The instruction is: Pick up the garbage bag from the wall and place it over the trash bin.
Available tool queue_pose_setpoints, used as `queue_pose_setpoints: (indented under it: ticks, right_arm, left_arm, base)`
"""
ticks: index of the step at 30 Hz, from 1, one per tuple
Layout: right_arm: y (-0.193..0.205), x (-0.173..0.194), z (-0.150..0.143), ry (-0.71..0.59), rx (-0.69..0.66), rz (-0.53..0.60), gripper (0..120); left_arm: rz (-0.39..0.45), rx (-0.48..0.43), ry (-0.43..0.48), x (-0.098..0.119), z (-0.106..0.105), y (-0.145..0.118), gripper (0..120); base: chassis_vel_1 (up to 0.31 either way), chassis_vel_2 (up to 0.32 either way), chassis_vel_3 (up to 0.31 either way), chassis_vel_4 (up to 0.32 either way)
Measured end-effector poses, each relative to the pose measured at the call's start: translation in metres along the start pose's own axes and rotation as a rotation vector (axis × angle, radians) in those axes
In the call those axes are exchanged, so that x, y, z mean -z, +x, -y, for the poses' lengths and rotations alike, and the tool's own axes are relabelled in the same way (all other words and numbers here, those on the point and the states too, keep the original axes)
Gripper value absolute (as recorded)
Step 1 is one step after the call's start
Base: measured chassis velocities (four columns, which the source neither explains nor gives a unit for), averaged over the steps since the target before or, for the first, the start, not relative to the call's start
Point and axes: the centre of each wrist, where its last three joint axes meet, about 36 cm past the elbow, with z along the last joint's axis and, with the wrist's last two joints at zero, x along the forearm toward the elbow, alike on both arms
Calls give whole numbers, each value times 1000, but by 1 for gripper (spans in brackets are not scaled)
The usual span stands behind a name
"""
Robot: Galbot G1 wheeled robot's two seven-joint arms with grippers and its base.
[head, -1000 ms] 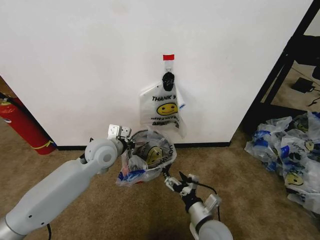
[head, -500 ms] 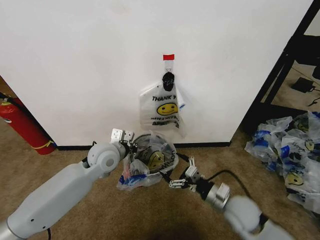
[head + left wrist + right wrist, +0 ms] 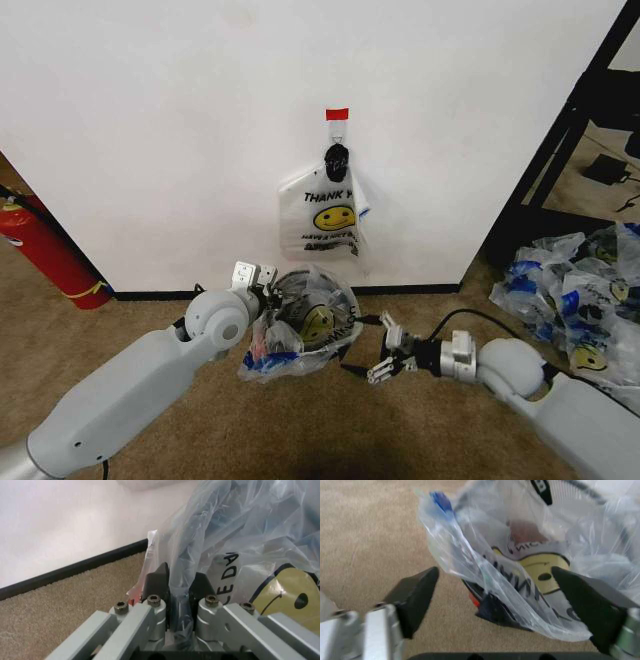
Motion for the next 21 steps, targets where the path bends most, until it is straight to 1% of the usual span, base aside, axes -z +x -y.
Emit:
queue_pose_setpoints:
  ticks: [1,2,3,7,9,10,14,16,17,18,20,21]
  right_arm:
    - [-3,-2,2,1,5,-7,80]
    - [-3,-2,2,1,5,-7,80]
    - [-5,-3,3,2,8,-10,75]
    - [-17,1,12,-3,18,-12,70]
    - [-21,3,18,8,24,-24,61]
    - [-21,3,18,8,24,-24,61]
    - [-23,1,32,40,43,-61,45]
    - [-23,3,35,41,67,-69,36]
    - [-23,3,35,36,76,-72,33]
    - [-23,3,35,36,76,-72,33]
    - [-22,5,34,19,90,-72,23]
    - [-22,5,34,12,94,-72,22]
  left_arm:
    - [0,-2,-4,-1,0,1,4]
    - [0,-2,-4,-1,0,1,4]
    - [0,-3,-6,-1,1,2,4]
    - [4,-9,-14,-1,2,6,4]
    - [4,-12,-17,-2,3,7,4]
    - [4,-12,-17,-2,3,7,4]
    - [4,-17,-21,-2,5,8,4]
    - [4,-17,-22,-2,5,8,4]
    - [4,-17,-23,-2,5,8,4]
    - [4,-17,-23,-2,5,8,4]
    - [5,-16,-24,-1,5,7,4]
    - [5,-15,-24,-1,5,7,4]
  base:
    - [0,0,0,0]
    - [0,0,0,0]
    - [0,0,0,0]
    - [0,0,0,0]
    - [0,0,0,0]
    - [0,0,0,0]
    - [0,0,0,0]
    - [0,0,0,0]
    - [0,0,0,0]
    - [0,0,0,0]
    - [0,0,0,0]
    - [0,0,0,0]
